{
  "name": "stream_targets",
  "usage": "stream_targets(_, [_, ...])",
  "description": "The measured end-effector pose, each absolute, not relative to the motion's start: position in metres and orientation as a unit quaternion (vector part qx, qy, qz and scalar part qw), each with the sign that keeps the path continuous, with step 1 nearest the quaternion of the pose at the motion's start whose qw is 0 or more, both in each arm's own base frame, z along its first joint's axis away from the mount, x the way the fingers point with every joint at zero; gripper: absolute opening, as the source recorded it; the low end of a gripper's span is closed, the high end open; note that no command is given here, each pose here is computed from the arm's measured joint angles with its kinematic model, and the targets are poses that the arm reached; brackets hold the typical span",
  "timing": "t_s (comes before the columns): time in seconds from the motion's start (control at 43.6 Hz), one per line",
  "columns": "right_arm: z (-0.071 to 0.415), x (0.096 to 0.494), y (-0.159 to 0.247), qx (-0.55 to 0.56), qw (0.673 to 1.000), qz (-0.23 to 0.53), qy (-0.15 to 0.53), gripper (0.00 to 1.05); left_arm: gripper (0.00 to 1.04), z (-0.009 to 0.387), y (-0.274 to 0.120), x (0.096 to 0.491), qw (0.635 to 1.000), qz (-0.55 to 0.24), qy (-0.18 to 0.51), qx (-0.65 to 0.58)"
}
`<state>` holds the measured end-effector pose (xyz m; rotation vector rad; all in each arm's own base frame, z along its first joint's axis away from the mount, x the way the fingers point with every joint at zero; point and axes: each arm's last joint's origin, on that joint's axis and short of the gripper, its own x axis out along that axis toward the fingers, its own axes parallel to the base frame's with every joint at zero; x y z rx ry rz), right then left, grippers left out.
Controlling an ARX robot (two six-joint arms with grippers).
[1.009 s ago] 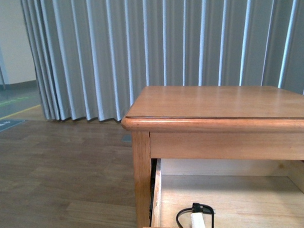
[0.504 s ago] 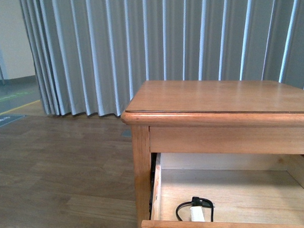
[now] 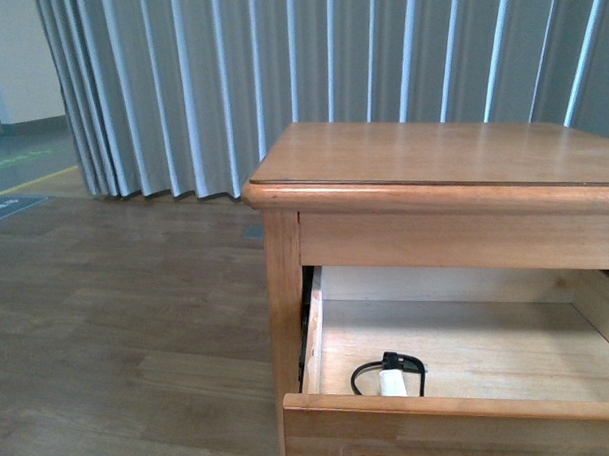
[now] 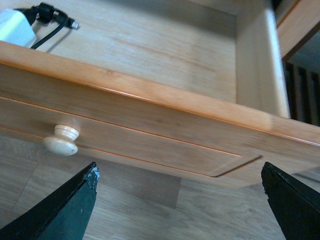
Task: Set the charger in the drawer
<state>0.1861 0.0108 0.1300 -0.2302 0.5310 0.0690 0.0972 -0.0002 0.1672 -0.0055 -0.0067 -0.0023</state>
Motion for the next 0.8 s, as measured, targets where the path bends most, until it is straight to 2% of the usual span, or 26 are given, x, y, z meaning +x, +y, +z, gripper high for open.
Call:
stream_targets(0.275, [0.114, 0.227, 0.022, -0.099, 0.951, 0.055, 0.287, 0.96, 0.99, 0.167, 0.000, 0.097, 1.000, -0.001, -0.003, -0.003])
stream_targets(0.802, [0.102, 0.349, 0.067, -0.107, 0.976, 0.059, 0.180, 0.96, 0.99, 0.167, 0.000, 0.097, 1.000, -0.001, -0.003, -0.002])
